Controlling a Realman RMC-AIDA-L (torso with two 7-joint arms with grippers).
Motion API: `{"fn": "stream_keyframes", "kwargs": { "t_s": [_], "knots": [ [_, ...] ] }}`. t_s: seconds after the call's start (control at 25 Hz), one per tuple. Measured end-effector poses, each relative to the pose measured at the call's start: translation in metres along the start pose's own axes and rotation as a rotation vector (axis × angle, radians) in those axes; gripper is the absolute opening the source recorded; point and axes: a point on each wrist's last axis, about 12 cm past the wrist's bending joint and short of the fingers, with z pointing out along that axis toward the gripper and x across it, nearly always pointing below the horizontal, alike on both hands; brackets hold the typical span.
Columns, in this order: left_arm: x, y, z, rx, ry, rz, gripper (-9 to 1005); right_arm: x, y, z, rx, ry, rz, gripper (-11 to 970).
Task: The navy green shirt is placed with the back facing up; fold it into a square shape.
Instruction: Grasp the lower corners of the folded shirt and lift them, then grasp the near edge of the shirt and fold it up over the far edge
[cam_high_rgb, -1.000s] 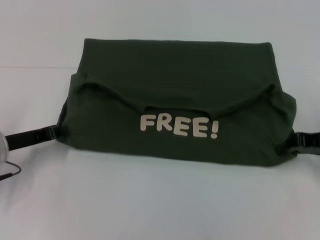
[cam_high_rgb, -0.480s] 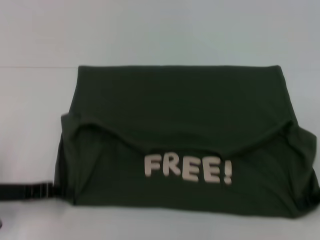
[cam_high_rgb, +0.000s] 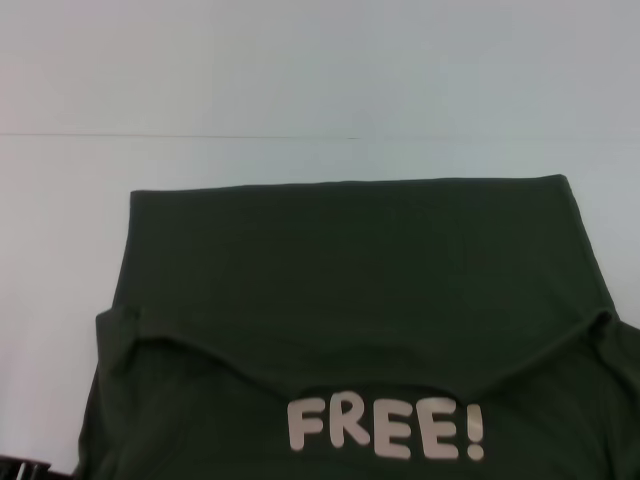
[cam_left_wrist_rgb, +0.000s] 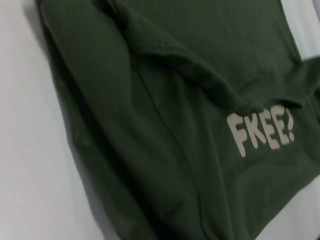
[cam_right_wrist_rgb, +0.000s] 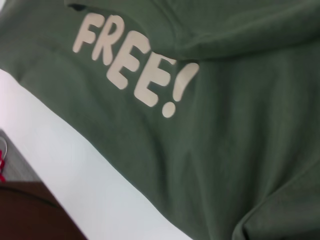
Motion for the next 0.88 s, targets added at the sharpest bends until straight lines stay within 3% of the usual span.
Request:
{"fn": "stream_keyframes", "kwargs": {
  "t_s": [0.6, 0.88],
  "knots": [
    [0.0, -0.0101, -0.0025, 0.032, 0.13, 0.051, 7, 0.0026, 0.0015, 0.0028, 0.004, 0.033, 0.016, 36],
    [-0.0044, -0.011, -0.0035, 0.026, 0.131, 0.056, 7, 0.0019, 0.0016, 0.0014, -0.006, 0.009, 0.032, 36]
  ]
}}
